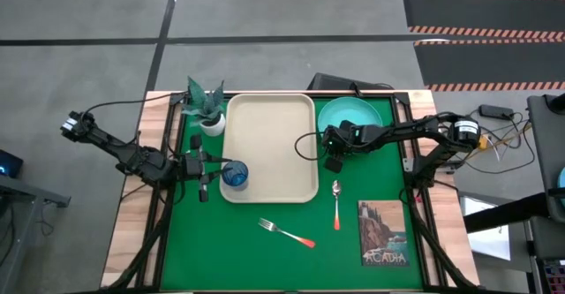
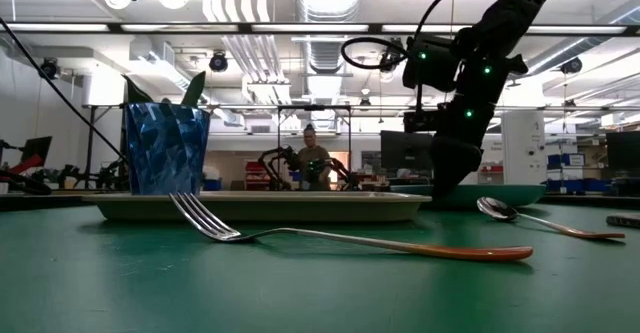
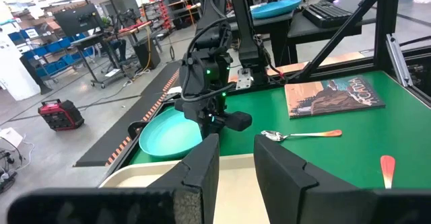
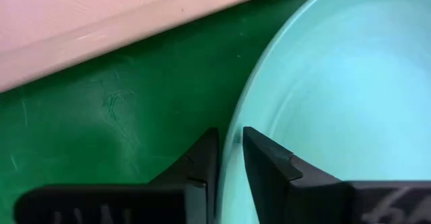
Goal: Pick and place plate/cup/fork/spoon on tray
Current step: Put the blue plate on the serving tray to the right of the blue glass
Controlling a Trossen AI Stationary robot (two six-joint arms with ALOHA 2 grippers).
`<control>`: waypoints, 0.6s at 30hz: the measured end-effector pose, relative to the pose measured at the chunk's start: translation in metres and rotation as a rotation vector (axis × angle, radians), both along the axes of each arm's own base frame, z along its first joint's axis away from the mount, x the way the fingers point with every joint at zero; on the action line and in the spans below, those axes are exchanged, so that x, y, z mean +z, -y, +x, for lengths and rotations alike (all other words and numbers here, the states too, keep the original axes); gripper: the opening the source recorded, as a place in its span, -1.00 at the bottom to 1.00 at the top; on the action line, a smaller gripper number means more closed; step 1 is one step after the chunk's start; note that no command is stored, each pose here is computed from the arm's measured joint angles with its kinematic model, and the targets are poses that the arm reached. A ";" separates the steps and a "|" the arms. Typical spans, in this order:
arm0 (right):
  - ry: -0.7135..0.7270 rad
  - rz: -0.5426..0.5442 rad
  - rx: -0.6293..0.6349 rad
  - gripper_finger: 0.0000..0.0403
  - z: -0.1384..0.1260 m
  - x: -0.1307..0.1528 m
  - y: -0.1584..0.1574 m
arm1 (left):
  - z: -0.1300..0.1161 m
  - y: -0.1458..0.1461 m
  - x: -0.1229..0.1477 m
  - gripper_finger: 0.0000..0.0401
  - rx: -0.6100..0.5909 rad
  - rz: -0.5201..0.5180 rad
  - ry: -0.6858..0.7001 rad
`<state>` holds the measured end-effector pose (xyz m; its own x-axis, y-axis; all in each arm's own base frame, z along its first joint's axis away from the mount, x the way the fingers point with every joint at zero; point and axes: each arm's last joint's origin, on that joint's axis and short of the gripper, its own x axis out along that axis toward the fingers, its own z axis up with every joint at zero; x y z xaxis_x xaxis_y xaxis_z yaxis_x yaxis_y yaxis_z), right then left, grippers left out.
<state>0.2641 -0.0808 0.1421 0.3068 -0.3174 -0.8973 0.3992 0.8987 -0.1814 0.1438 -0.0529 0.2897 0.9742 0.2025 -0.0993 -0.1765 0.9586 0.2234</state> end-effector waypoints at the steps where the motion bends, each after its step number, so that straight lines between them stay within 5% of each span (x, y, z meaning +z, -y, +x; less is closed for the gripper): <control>1: -0.002 0.000 0.000 -0.76 0.000 0.000 0.000 | 0.000 0.000 0.000 -0.60 0.000 0.000 0.000; 7: -0.013 -0.013 0.004 -0.93 -0.001 0.000 0.000 | 0.000 0.000 0.000 -0.60 0.000 0.000 0.000; 18: -0.045 -0.071 0.022 -0.95 -0.001 0.003 -0.011 | 0.000 0.000 0.000 -0.60 0.000 0.000 0.000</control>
<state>0.2627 -0.0701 0.1449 0.2740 -0.3740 -0.8860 0.3699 0.8914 -0.2619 0.1438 -0.0529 0.2896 0.9742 0.2024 -0.0994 -0.1764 0.9586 0.2235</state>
